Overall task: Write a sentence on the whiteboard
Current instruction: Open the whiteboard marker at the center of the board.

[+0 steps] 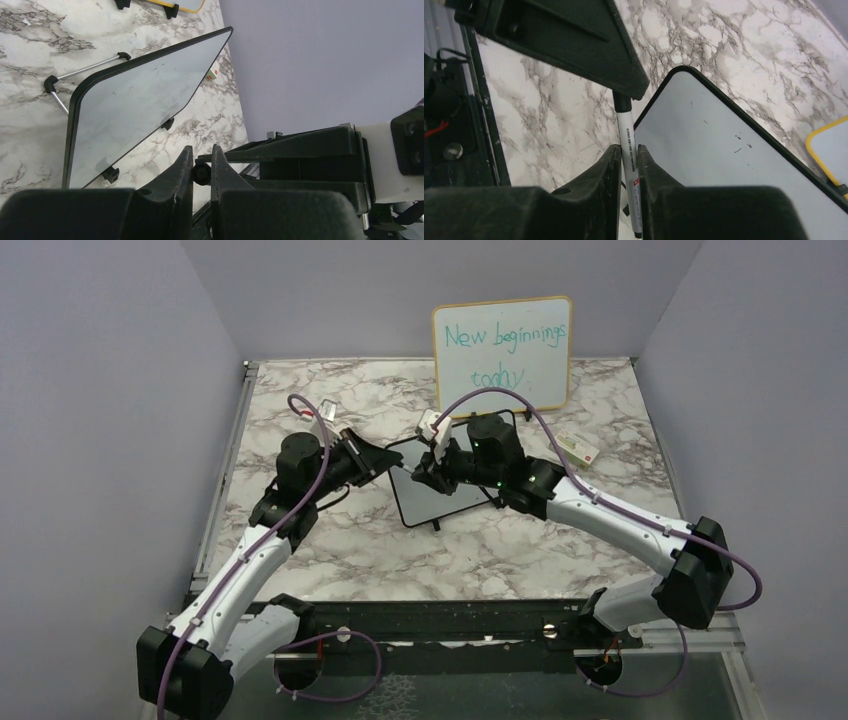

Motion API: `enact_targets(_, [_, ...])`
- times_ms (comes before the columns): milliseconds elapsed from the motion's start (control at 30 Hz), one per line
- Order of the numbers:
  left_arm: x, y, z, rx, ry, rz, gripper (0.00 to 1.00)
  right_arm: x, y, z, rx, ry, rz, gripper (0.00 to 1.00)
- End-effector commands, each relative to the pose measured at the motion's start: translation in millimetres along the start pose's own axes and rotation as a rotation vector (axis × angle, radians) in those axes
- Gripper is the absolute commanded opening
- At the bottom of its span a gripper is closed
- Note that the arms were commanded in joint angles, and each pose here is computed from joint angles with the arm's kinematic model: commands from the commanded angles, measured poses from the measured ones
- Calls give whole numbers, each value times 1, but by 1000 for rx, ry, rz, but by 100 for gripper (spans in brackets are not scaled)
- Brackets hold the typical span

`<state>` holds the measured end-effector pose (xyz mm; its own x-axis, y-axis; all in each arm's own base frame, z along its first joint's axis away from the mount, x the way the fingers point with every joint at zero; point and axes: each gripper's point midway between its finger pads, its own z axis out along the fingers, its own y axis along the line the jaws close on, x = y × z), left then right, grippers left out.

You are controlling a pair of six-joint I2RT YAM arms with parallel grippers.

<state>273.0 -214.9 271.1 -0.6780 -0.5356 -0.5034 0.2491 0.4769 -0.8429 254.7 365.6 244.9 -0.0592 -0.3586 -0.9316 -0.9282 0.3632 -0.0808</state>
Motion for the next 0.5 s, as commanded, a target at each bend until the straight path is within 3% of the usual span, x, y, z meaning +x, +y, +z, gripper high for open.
enact_targets(0, [-7, -4, -8, 35, -87, -61, 0, -44, -5, -6, 60, -190, 69, 25])
enact_targets(200, [-16, -3, -19, 48, -182, -117, 0, -54, -19, -19, 169, -274, 221, 48])
enact_targets(300, [-18, -4, -24, 64, -218, -155, 0, -53, -34, -35, 284, -334, 329, 79])
enact_targets(333, [-18, -5, -25, 75, -228, -171, 0, -54, -37, -39, 302, -353, 346, 97])
enact_targets(467, [-18, -5, -27, 118, -254, -220, 0, -55, -40, -53, 335, -392, 372, 100])
